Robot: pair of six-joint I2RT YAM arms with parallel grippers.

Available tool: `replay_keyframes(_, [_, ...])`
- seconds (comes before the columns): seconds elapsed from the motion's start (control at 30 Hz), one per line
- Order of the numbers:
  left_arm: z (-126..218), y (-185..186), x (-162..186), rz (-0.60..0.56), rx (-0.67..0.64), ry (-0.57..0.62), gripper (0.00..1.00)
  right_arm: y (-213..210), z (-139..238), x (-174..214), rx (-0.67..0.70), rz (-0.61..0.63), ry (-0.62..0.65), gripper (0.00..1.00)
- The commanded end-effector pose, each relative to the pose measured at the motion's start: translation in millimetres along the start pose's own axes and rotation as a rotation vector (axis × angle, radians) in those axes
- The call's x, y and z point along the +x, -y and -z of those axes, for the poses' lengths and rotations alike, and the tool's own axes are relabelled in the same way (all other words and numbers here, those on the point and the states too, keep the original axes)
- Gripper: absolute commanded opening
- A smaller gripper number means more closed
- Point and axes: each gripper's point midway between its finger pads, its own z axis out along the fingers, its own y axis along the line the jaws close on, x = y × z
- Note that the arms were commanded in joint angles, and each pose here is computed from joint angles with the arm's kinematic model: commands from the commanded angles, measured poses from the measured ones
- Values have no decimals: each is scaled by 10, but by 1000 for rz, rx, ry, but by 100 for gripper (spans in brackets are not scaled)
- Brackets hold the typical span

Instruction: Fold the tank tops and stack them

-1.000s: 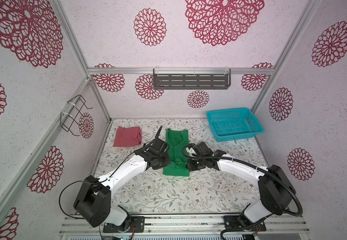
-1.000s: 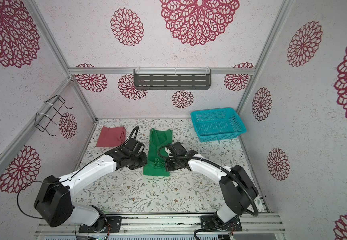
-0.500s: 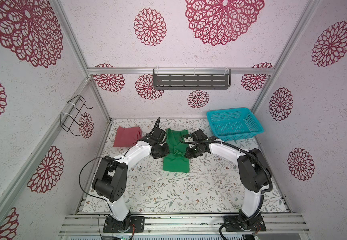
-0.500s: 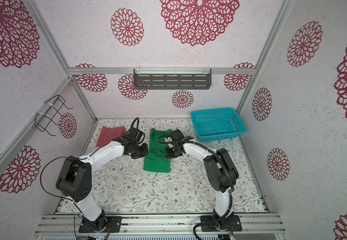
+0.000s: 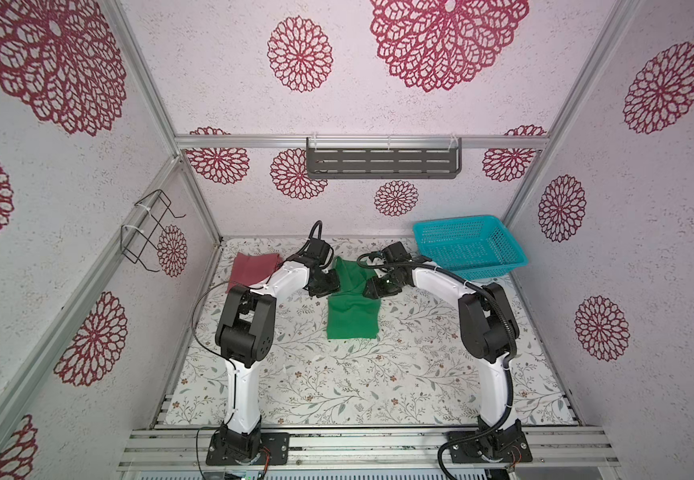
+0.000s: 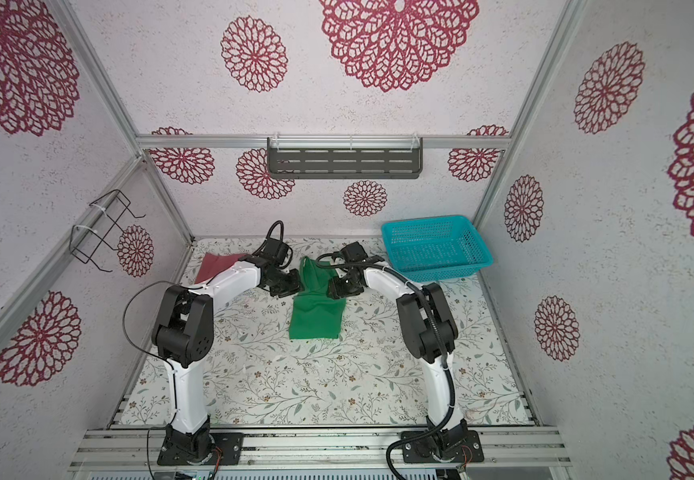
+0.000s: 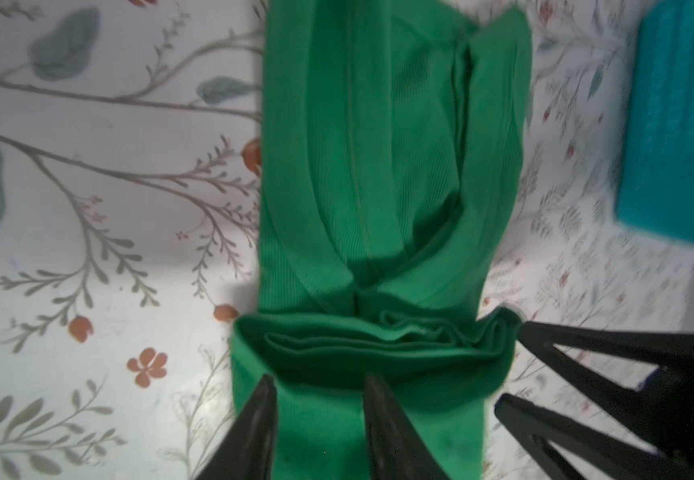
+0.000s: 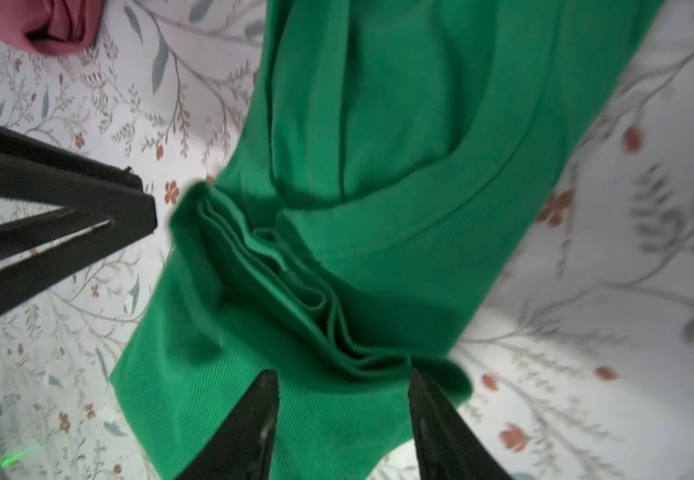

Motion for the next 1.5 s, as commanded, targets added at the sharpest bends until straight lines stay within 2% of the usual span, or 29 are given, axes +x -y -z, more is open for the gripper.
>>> replay_keyframes(0.0, [468, 45, -414, -64, -14, 111, 47, 106, 482, -510, 89, 87, 158, 56])
replay_keyframes(0.07, [604, -1, -438, -69, -43, 134, 48, 128, 672, -553, 140, 105, 200, 56])
replay_keyframes(0.13, [601, -53, -326, -48, -47, 120, 48, 154, 794, -477, 167, 93, 218, 56])
replay_keyframes(0.2, [654, 35, -157, -25, 12, 125, 48, 151, 823, -306, 162, 65, 217, 56])
replay_keyframes(0.37, [370, 151, 377, 3, 41, 55, 46, 120, 679, 229, 96, -75, 187, 47])
replay_keyframes(0.53, [48, 342, 679, -6, 59, -12, 45, -114, 496, 491, -20, -181, 199, 35])
replay_keyframes(0.67, [-75, 356, 816, -34, 11, -35, 44, -262, 319, 597, -44, -191, 195, 30])
replay_keyframes(0.7, [-230, 258, 922, -30, -21, -68, 44, -265, 260, 642, -26, -180, 184, 30])
replay_keyframes(0.8, [-393, 125, 1126, 4, -33, -121, 44, -249, 98, 808, 8, -157, 148, 27])
replay_keyframes(0.9, [-490, 15, 1378, 19, -55, -176, 43, -229, 3, 962, -9, -194, 136, 27])
replay_keyframes(1.13, [-488, -69, 1964, 33, -78, -253, 43, -356, -102, 1416, -18, -213, 77, 27])
replay_keyframes(1.2, [-360, -2, 2071, 23, -68, -252, 43, -414, -83, 1589, -21, -228, 51, 28])
replay_keyframes(1.37, [-140, -68, 2438, 34, -89, -275, 43, -576, 154, 1997, -12, -263, 26, 28])
replay_keyframes(1.47, [62, -7, 2443, 18, -86, -258, 44, -628, 372, 2062, 31, -209, 27, 35])
